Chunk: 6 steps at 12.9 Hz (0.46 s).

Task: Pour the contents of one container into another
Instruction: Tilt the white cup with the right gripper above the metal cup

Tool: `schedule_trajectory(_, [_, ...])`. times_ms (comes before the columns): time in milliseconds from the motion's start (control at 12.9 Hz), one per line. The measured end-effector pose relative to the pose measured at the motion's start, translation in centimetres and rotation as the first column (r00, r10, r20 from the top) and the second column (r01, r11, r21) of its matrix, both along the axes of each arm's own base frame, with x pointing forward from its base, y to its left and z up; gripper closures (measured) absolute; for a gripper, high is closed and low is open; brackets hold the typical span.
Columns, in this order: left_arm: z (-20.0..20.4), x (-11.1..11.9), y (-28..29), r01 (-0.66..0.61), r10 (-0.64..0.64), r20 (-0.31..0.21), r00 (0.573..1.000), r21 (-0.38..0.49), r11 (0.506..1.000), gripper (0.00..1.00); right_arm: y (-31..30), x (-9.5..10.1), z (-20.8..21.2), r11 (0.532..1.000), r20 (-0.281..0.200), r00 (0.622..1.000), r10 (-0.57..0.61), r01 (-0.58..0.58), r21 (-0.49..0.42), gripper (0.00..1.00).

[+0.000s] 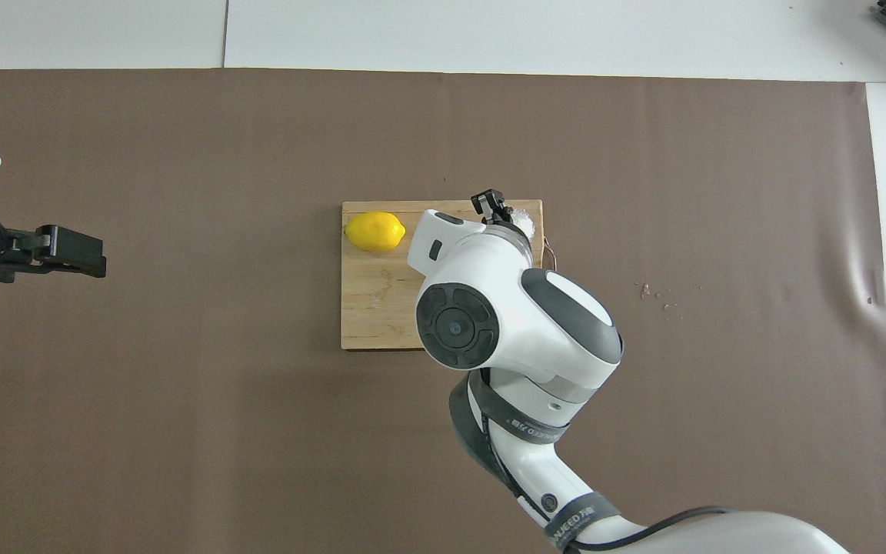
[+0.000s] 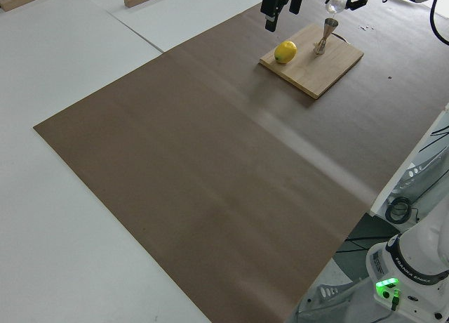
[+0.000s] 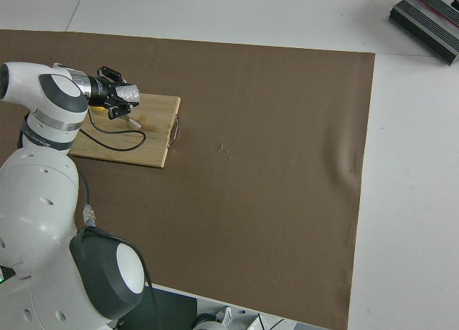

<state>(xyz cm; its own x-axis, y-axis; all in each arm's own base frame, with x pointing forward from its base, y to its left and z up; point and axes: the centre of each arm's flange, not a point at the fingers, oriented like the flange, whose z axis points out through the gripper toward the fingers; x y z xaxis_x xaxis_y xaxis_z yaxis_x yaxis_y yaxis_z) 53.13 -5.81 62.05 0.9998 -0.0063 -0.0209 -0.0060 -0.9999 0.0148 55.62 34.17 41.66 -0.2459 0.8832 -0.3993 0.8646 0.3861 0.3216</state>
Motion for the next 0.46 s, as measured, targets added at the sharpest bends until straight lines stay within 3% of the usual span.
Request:
schedule_trajectory(232, [0.00,0.00,0.00,0.000,0.000,0.000,1.000,0.000,1.000,0.00,0.27,-0.17,-0.01,0.999,0.005,0.999,-0.042,0.042,0.033,0.50])
schedule_trajectory(465, [0.00,0.00,0.00,0.000,0.000,0.000,1.000,0.000,1.000,0.00,0.17,-0.14,-0.06,0.992,-0.030,0.996,-0.085,0.088,0.090,0.50])
